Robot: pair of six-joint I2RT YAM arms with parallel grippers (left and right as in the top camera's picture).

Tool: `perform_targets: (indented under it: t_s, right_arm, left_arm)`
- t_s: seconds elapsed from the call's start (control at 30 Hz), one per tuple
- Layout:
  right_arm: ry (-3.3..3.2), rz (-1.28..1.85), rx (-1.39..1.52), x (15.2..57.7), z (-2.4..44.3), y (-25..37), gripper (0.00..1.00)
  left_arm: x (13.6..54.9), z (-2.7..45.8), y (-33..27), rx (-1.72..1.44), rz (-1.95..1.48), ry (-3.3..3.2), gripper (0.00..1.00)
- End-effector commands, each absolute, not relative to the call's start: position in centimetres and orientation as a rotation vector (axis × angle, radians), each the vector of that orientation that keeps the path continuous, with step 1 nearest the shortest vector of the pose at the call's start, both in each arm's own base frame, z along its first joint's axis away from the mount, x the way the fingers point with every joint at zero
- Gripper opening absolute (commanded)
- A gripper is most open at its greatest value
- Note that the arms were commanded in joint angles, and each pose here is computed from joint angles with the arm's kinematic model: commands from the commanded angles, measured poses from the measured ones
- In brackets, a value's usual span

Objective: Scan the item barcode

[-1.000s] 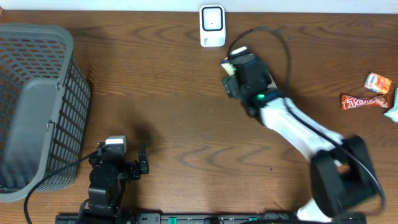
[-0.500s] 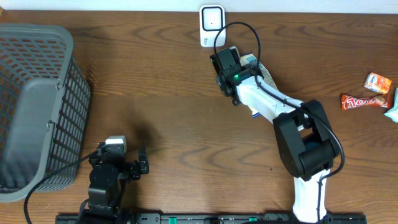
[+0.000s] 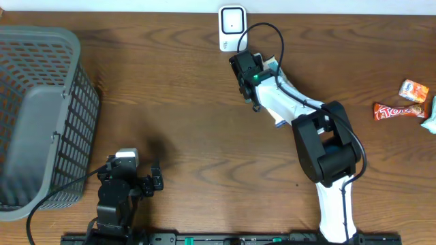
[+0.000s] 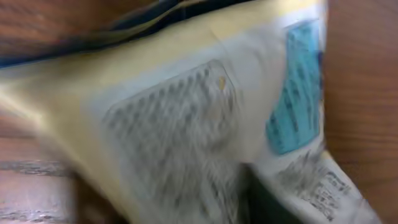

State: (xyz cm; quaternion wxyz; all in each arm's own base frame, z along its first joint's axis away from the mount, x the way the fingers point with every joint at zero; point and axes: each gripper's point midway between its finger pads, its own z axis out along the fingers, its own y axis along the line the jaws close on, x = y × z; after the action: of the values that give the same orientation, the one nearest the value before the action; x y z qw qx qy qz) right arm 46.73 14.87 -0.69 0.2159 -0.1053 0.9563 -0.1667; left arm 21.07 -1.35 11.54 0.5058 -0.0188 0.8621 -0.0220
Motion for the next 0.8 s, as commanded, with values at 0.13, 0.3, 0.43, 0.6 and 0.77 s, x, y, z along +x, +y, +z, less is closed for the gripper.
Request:
perform_targets:
  t_s: [0.13,0.3,0.43,0.6,0.77]
  right_arm:
    - [3.119,0.076,-0.439,38.1,-10.0,16.7,0.01]
    - [2.872,0.619,-0.622,40.2,1.3,23.6,0.01]
    - [2.632,0.954,-0.715,39.4,10.4,27.1,0.01]
    - [2.369,1.326,-0.849,36.2,18.9,29.8,0.01]
    - [2.193,1.47,-0.921,35.8,21.7,31.0,0.01]
  left_arm:
    - [21.1,12.3,-1.5,-0.026,-0.055,2.059,0.99]
    - [21.1,12.3,-1.5,-0.026,-0.055,2.059,0.99]
    - [21.1,12.3,-1.5,-0.026,-0.055,2.059,0.99]
    - [21.1,12.3,-1.5,-0.026,-0.055,2.059,0.99]
    - [21.1,12.3,-1.5,-0.026,-0.055,2.059,0.99]
